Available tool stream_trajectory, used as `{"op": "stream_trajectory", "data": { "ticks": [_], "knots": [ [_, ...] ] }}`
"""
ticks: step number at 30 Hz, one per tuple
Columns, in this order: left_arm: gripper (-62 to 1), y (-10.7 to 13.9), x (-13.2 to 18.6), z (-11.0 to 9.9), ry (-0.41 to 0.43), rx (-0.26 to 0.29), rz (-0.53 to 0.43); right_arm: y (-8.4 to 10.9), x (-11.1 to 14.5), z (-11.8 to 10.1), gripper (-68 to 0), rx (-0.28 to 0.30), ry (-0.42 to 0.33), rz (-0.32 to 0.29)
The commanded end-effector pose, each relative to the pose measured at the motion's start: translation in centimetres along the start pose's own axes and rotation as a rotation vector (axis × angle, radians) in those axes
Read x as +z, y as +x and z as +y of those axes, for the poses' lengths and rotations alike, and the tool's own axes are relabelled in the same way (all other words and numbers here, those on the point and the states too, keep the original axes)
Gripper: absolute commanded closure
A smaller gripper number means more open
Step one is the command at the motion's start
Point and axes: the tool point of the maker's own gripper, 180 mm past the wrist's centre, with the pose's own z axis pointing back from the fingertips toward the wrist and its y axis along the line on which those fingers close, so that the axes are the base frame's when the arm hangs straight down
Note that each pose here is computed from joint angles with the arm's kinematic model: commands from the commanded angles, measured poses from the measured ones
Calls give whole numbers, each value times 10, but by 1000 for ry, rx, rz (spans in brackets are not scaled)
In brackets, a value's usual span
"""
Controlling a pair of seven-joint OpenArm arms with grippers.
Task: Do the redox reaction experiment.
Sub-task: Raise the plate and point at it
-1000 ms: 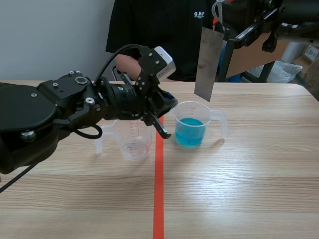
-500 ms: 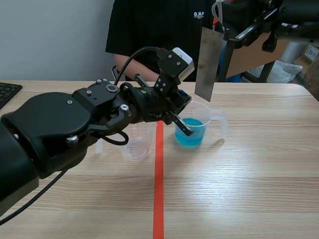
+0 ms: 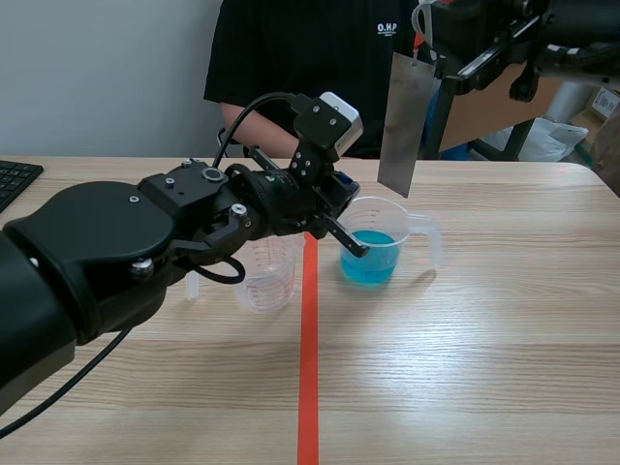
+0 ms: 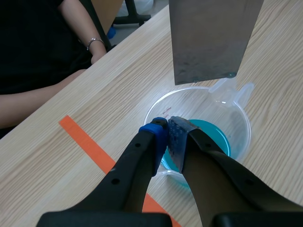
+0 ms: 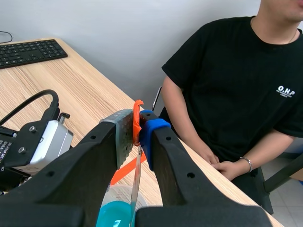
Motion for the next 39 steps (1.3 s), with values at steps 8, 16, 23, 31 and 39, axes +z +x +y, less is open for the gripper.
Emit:
{"op": "stream_trajectory", "data": {
  "ticks": [8, 16, 23, 31, 39],
  "knots": [
    [-34, 30, -6, -5, -13, 8, -82, 19, 1, -6, -15, 30, -7, -50],
    [-34, 35, -6, -9, -36, 32, -110, 19, 1, -6, -15, 29, -7, -51],
    [-34, 35, -6, -10, -39, 31, -110, 19, 1, -6, -15, 29, -7, -50],
    [-34, 35, -6, -10, -39, 32, -109, 19, 1, -6, -15, 30, -7, -50],
    [-34, 37, -5, -10, -39, 34, -124, 19, 1, -6, -15, 30, -7, -50]
  ]
}}
